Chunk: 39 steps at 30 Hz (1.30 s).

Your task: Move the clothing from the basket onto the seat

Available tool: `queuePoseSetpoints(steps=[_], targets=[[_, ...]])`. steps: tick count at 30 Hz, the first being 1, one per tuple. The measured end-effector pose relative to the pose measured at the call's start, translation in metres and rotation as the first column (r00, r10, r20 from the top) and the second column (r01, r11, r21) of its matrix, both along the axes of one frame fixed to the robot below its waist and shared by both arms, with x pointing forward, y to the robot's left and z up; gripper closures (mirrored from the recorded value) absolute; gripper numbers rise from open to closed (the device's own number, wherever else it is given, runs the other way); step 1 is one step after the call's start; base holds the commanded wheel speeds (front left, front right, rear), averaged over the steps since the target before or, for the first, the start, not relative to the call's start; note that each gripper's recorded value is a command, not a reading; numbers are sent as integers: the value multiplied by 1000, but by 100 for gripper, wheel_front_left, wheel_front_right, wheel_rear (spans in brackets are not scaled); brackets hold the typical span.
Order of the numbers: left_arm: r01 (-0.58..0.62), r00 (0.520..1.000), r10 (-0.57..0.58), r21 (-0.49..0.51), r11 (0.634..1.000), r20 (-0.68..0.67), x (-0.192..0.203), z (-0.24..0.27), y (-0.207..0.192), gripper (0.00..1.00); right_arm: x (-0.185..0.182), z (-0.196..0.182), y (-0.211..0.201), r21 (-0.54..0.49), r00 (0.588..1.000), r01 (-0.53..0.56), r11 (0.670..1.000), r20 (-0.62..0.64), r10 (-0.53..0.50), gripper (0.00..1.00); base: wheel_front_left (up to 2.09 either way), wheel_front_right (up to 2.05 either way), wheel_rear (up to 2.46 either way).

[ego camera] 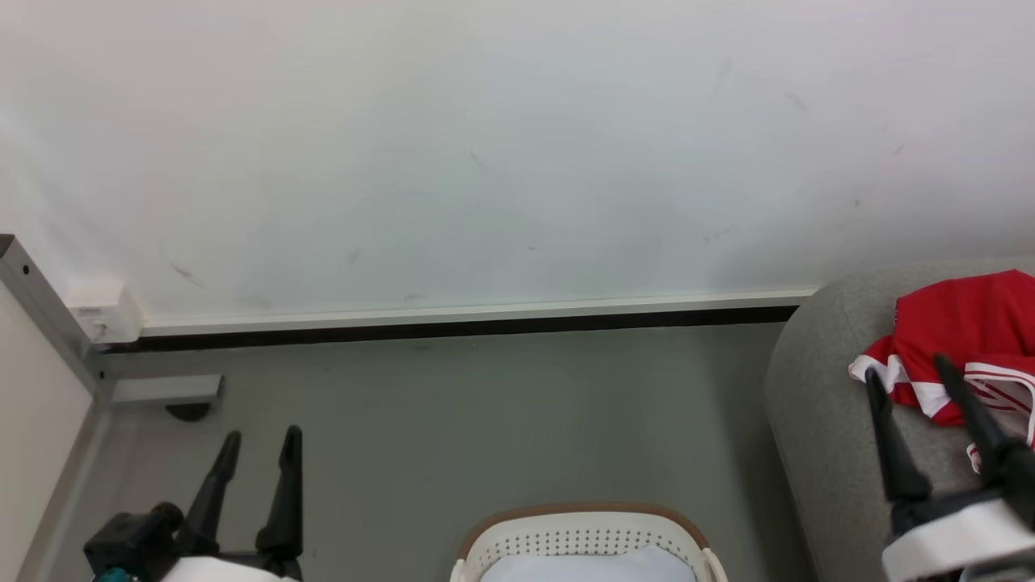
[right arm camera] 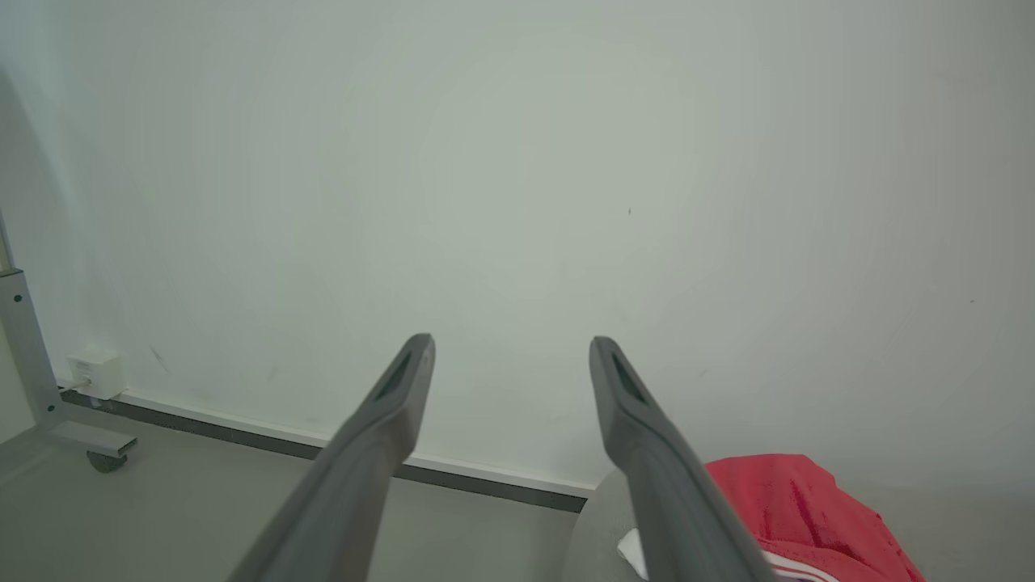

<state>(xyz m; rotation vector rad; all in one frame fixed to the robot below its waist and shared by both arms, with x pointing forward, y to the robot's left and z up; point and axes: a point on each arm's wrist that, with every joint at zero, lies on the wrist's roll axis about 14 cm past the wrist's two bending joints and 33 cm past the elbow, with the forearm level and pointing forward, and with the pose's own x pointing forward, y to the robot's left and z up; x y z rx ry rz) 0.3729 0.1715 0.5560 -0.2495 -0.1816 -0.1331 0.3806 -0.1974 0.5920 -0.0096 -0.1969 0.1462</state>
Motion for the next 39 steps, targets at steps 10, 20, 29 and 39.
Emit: queuePoseSetpoints(steps=[10, 20, 29, 39], targets=[[-29, 999, 32, 62, 998, -37, -9, -25, 6, 0, -21, -64, 46, 88, 997, -35, 995, -67, 41, 0, 0, 0, 0], [-23, 999, 25, 83, 996, -28, -7, -26, 0, 0, -23, -67, 59, 120, 996, -50, 991, -72, 59, 0, 0, 0, 0], [-25, 999, 28, 83, 996, -29, -7, -27, -1, 0, -23, -61, 60, 126, 997, -55, 991, -54, 62, 0, 0, 0, 0], [-9, 999, 12, 76, 997, -35, -6, -29, -6, 100, -24, -61, 63, 138, 996, -59, 989, -56, 67, 100, 0, 0, 0]])
